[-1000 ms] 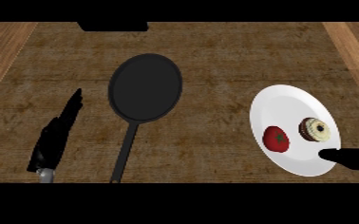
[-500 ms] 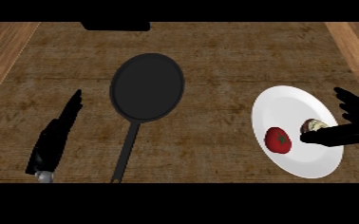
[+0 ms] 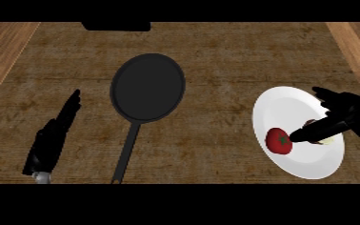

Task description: Pick the tomato from the plate and place it in the pan

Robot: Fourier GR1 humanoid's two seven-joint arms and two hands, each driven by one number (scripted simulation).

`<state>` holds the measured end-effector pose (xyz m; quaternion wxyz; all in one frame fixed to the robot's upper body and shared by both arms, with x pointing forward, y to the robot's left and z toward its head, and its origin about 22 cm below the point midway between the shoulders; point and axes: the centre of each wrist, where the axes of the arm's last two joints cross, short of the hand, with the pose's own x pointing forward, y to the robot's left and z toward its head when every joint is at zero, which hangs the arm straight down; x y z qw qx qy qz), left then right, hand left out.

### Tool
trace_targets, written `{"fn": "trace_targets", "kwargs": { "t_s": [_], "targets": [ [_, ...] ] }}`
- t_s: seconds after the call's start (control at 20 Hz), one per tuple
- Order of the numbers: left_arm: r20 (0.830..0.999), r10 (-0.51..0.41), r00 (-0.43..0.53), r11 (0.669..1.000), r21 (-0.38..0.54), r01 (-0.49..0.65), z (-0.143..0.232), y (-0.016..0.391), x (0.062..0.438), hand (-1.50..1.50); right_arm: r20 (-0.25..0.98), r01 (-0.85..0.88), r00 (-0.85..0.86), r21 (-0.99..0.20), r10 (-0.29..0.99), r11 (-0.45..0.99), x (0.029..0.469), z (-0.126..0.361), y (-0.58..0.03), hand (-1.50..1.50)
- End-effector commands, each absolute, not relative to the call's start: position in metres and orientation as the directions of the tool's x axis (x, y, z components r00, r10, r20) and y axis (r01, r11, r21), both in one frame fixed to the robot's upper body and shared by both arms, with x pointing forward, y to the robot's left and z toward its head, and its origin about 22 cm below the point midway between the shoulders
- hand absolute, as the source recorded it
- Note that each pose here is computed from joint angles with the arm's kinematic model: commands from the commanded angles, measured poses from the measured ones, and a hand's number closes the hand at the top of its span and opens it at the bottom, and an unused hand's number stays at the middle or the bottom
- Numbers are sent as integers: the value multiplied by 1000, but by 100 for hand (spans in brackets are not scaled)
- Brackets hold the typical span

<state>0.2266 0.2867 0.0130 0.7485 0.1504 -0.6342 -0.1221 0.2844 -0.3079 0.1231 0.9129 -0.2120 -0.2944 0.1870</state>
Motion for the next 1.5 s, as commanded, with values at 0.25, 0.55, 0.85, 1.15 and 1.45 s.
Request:
{"fn": "trace_targets", "kwargs": {
  "t_s": [0.25,0.55,0.85,1.15,1.45],
  "targets": [
    [906,-390,164,917,398,-20,21,285,226,0,280,-327,825,-472,491,819,302,115,-300,-150],
    [907,-383,174,921,390,-11,-7,269,219,0,208,-367,842,-454,497,812,296,93,-285,-150],
    [918,-354,180,931,364,-24,4,290,231,0,165,-384,853,-444,495,810,309,72,-272,-150],
    [910,-371,184,924,382,-26,-5,266,219,0,146,-404,849,-438,507,803,301,55,-261,-150],
    [909,-378,174,922,386,-16,9,298,219,0,134,-406,854,-433,502,805,310,49,-270,-150]
  ]
}}
